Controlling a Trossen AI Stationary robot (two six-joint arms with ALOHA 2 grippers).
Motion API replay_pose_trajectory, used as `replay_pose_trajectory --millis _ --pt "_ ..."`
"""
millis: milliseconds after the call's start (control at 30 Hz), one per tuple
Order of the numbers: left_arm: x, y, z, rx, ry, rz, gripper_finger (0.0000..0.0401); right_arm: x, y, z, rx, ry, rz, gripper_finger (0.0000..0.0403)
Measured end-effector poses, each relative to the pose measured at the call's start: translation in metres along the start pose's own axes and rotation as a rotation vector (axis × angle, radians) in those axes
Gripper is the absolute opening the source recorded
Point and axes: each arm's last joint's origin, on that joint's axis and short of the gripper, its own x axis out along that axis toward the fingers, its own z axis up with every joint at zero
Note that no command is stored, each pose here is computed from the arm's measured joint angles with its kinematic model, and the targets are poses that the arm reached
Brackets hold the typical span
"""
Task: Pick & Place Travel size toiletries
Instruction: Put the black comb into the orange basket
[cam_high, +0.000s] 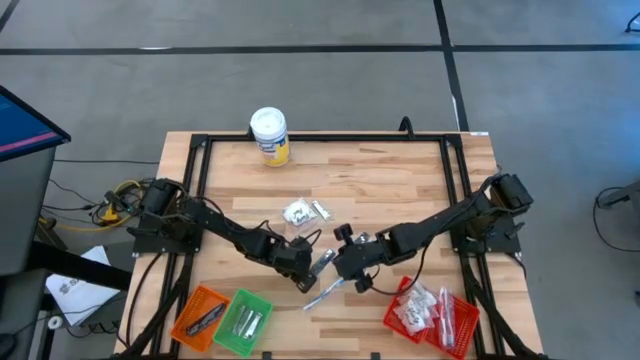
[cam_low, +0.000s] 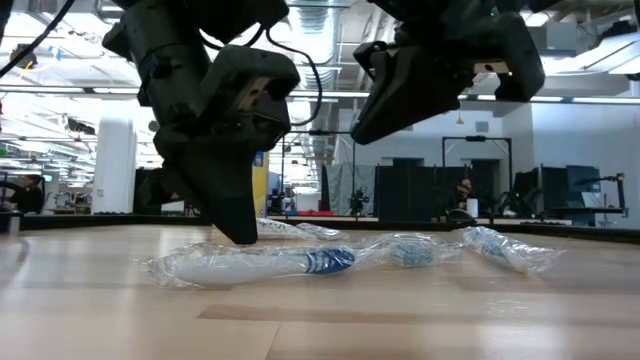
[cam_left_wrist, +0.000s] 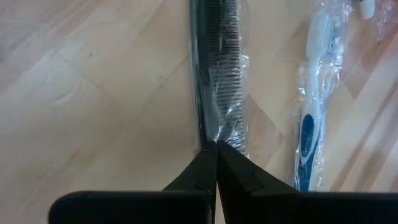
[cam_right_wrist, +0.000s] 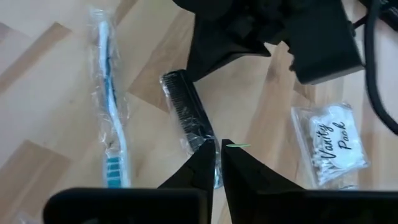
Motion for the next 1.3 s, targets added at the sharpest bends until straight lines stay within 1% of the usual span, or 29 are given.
replay_pose_trajectory --millis 100,233,267,367,500,667,833,1000,1133,1300 --pt "0.0 0.0 0.0 -0.018 -0.002 0.002 0.0 0.003 0.0 -0.001 0.001 0.001 0.019 0.0031" --pt "0.003 0.003 0.001 -0.049 0.027 0.01 0.0 0.017 0.002 -0.009 -0.005 0.029 0.081 0.0048" --pt "0.004 0.003 0.001 -0.052 0.037 0.006 0.0 0.021 0.001 -0.007 0.005 0.006 0.081 0.0052" --pt "0.008 0.004 0.0 -0.068 0.067 0.013 0.0 0.027 0.0 -0.011 0.009 0.019 0.088 0.0067" --pt "0.01 0.006 -0.002 -0.08 0.091 0.023 0.0 0.029 -0.003 -0.009 0.015 -0.001 0.088 0.0092" --pt "0.009 0.008 -0.001 -0.108 0.095 0.035 0.0 0.03 -0.007 -0.011 -0.024 0.003 0.085 0.0135" --pt "0.01 0.015 0.004 -0.16 0.171 0.038 0.0 0.03 -0.009 -0.012 -0.079 0.003 0.08 0.0189" --pt "0.01 0.019 0.006 -0.173 0.177 0.059 0.0 0.042 -0.006 -0.017 -0.102 0.027 0.089 0.0227" --pt "0.01 0.02 0.007 -0.169 0.179 0.059 0.0 0.048 -0.006 -0.021 -0.106 0.043 0.089 0.0234" --pt "0.01 0.02 0.007 -0.158 0.178 0.058 0.0 0.049 -0.012 -0.023 -0.071 0.055 0.055 0.0225"
